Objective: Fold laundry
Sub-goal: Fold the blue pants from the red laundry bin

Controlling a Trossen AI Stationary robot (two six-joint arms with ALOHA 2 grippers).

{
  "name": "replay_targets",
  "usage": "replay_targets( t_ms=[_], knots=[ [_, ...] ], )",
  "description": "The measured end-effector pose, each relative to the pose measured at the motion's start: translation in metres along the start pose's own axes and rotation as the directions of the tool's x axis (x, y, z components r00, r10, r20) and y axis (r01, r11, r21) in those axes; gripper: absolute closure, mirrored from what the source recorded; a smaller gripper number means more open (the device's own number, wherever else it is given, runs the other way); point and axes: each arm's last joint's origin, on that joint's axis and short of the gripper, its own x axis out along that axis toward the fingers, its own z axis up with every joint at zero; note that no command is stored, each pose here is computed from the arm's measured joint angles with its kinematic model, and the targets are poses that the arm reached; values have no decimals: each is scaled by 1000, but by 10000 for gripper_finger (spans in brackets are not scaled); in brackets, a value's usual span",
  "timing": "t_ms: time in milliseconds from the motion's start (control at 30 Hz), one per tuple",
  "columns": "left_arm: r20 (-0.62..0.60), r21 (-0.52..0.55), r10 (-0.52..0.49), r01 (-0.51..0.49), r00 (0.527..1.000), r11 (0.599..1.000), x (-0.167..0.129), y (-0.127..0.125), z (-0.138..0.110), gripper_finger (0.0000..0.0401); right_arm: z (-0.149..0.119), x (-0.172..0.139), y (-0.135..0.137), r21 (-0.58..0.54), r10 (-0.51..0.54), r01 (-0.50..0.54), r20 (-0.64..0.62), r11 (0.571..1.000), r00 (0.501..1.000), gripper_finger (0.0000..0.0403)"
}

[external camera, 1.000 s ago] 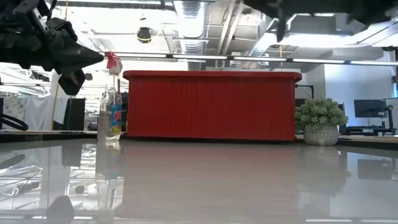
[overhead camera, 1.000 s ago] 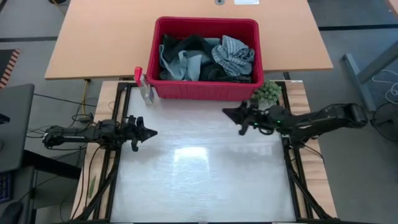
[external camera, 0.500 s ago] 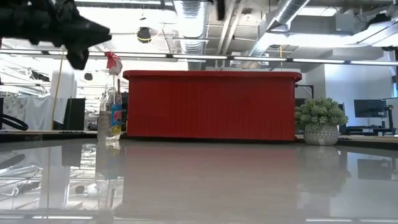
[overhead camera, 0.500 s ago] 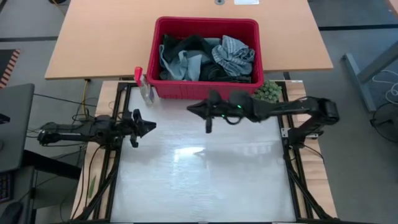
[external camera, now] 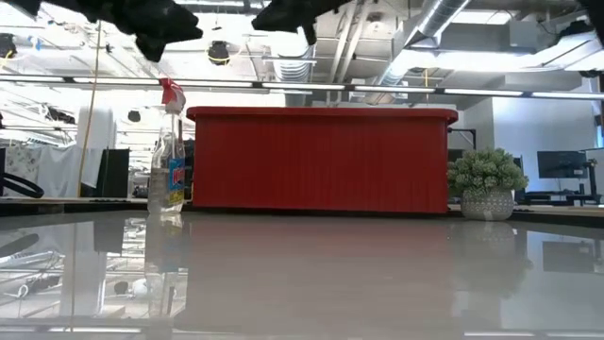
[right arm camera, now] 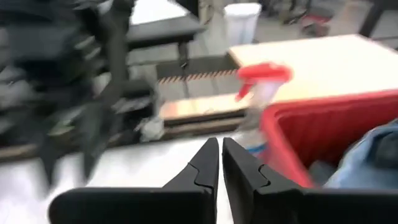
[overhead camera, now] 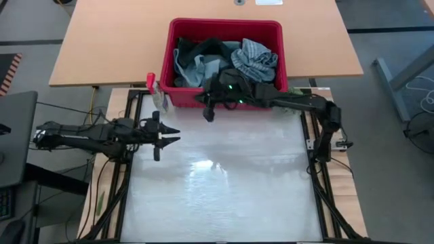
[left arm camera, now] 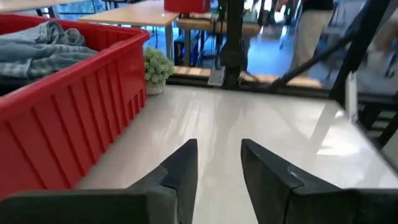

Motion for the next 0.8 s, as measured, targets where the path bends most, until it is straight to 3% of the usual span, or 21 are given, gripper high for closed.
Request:
replay_targets(
  t_ms=[200,367,567,667,800],
  knots=[
    [-72,23,9,-7,997,1000,16,-2,-5,269,-5,24,-51,0,-116,117,-84,993,990,322],
    [-129,15,-3,5,992,1000,26,-4,-12,258,-19,49,-101,58,-198,208,-144,976,970,275],
    [-160,9,1,0,987,1000,31,-5,-17,256,-31,69,-161,188,-367,392,-155,901,917,210],
    [-163,9,2,0,987,1000,31,-5,-17,256,-38,75,-177,177,-416,430,-114,885,902,186],
    [-175,9,3,-2,985,1000,31,-5,-18,256,-52,81,-188,237,-422,448,-155,862,893,168]
  ],
)
